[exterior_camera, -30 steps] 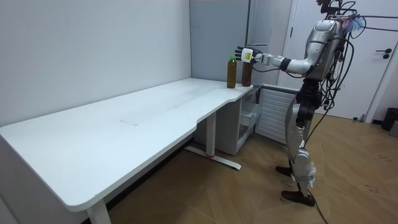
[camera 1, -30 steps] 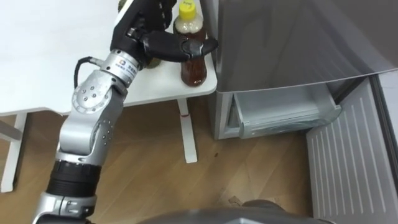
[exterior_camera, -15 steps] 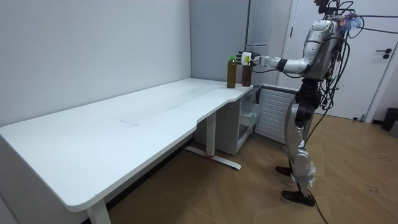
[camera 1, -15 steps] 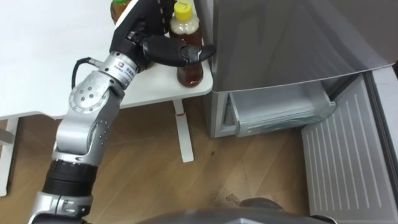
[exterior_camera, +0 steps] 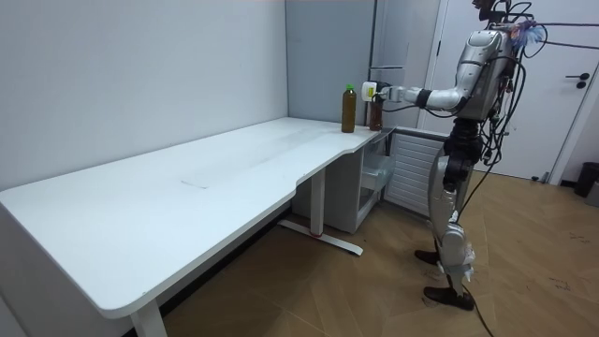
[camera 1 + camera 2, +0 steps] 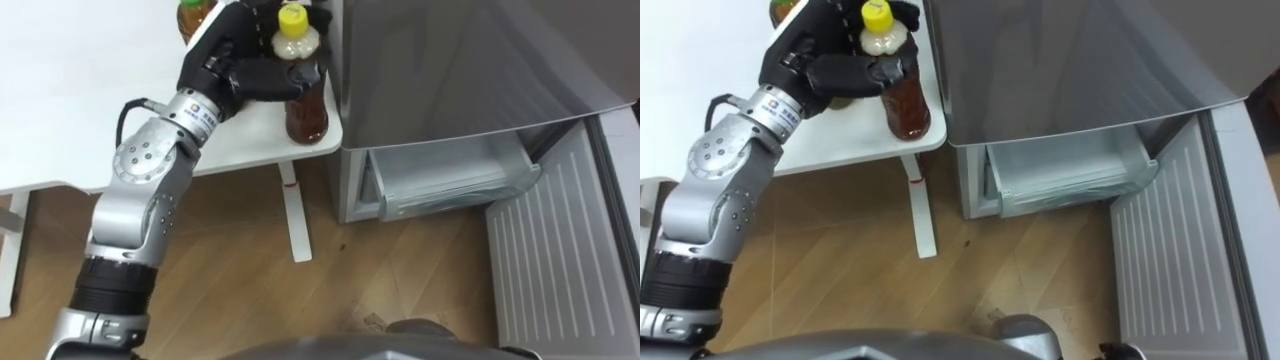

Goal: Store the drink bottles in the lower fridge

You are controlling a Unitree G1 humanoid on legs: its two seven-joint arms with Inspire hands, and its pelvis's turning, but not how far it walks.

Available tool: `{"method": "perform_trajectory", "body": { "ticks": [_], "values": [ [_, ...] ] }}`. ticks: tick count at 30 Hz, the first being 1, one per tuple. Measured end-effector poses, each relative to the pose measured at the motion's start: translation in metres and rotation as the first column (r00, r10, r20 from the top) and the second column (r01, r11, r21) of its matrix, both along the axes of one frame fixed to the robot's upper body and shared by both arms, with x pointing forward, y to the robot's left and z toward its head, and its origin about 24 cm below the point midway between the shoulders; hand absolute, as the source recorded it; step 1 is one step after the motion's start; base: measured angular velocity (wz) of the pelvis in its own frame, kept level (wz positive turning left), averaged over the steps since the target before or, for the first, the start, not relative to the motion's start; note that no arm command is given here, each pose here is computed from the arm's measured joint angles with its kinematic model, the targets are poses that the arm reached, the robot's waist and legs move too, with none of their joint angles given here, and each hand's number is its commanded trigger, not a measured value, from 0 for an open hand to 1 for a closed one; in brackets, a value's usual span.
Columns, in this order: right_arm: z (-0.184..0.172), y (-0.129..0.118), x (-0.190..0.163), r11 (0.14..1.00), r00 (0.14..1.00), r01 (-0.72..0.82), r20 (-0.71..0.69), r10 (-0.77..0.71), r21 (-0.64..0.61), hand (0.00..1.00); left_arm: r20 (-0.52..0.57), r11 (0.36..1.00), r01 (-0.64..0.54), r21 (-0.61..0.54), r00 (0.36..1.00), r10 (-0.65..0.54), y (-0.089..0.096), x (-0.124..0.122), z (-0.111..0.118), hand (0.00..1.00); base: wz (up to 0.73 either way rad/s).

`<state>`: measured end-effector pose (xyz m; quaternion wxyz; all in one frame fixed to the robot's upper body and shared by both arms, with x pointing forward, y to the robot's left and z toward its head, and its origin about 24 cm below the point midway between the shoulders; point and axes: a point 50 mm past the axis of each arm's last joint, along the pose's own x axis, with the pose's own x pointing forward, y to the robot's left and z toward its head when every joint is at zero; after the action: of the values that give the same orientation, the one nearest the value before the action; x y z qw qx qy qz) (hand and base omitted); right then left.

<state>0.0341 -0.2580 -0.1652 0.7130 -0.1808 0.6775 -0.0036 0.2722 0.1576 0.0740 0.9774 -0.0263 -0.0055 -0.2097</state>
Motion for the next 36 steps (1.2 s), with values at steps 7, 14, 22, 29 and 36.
{"method": "perform_trajectory", "body": {
  "ticks": [7, 14, 22, 29, 36],
  "values": [
    [0.0, 0.0, 0.001, 1.0, 1.0, -0.002, 0.002, 0.002, -0.001, 0.0, -0.011, 1.0, 0.024, 0.001, 1.0, -0.024, -0.004, -0.001, -0.003, 1.0, 0.0],
    [0.0, 0.0, 0.0, 1.0, 1.0, -0.001, 0.0, 0.001, -0.001, 0.0, -0.013, 1.0, 0.026, -0.002, 1.0, -0.026, -0.004, -0.001, -0.003, 1.0, 0.0],
    [0.0, 0.001, 0.002, 1.0, 1.0, -0.018, 0.002, 0.018, 0.001, 0.0, -0.028, 0.998, 0.023, -0.051, 0.999, -0.025, -0.004, -0.001, -0.005, 1.0, 0.0],
    [0.001, 0.004, 0.02, 0.999, 0.997, 0.029, 0.065, -0.03, 0.024, 0.0, -0.031, 0.996, 0.019, -0.083, 0.999, -0.021, -0.008, -0.001, -0.005, 1.0, 0.0],
    [0.01, 0.021, 0.07, 0.994, 0.956, 0.018, 0.291, -0.049, 0.108, 0.0, -0.034, 0.991, 0.039, -0.129, 0.998, -0.044, -0.02, -0.002, -0.006, 1.0, -0.02]
  ]
}}
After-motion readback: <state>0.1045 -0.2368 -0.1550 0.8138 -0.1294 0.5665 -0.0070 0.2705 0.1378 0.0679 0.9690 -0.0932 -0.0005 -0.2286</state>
